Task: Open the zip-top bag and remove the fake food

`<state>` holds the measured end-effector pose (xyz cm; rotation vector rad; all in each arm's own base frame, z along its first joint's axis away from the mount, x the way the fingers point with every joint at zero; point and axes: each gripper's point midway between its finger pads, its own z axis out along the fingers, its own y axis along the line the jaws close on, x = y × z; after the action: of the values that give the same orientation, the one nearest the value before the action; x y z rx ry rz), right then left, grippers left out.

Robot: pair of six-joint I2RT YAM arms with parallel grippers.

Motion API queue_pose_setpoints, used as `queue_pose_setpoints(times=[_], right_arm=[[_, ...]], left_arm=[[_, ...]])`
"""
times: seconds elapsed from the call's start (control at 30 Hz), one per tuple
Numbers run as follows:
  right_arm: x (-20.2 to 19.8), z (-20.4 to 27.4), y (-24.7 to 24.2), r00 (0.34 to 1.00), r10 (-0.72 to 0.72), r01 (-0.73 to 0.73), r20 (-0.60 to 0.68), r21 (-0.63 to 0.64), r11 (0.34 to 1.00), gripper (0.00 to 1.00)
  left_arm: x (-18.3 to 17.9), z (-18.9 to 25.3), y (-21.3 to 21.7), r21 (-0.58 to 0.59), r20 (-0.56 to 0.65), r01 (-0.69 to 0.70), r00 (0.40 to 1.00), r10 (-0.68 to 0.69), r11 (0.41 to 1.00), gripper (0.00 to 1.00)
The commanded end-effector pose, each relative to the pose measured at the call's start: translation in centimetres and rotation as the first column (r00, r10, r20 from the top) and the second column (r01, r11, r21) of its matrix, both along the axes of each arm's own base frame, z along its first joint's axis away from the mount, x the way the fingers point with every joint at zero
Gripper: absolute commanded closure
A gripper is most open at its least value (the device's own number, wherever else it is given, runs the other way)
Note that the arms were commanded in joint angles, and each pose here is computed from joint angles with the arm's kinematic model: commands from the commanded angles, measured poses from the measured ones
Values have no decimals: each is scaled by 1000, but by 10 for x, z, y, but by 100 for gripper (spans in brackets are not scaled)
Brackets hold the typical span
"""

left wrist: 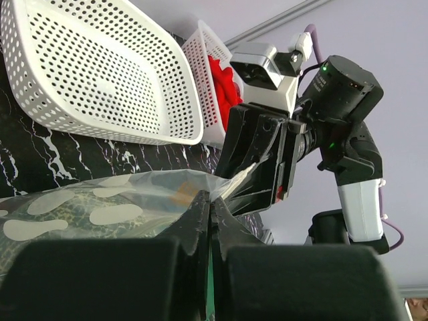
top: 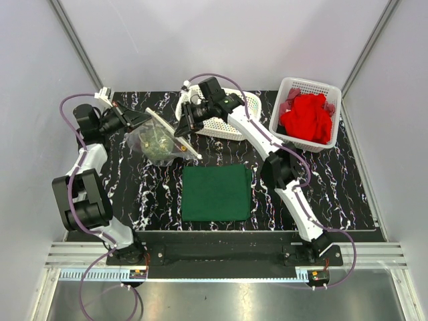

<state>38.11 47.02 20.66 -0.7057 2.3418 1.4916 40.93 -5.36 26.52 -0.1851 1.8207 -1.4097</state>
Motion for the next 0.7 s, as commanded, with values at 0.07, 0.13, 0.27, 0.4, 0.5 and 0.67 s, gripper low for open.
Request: queue_pose_setpoints(times=[0.07,0.13,0.27,0.4,0.5,0.67], right_arm=[[-32,9,34,996,90,-89,-6,71,994,88],[-35,8,38,996,93,-92,-11,72,993,97],[-27,10,39,999,36,-37,8,52,998,100],[-26,11,40,1000,26,-26,9,59,998,100],[-25,12,38,1000,31,-30,-7,65,997,100],[-6,35,3,998,-56,55,27,48,997,86]], left_arm=[[-3,26,-14,46,57,-20,998,17,999,100],[3,17,-13,95,19,-75,997,73,993,100],[1,7,-13,238,-10,-186,981,193,953,55],[-8,2,-9,286,-17,-236,968,251,929,53],[-10,-5,-7,321,-15,-237,967,255,917,80],[-9,-11,-12,336,-25,-172,981,192,926,100]])
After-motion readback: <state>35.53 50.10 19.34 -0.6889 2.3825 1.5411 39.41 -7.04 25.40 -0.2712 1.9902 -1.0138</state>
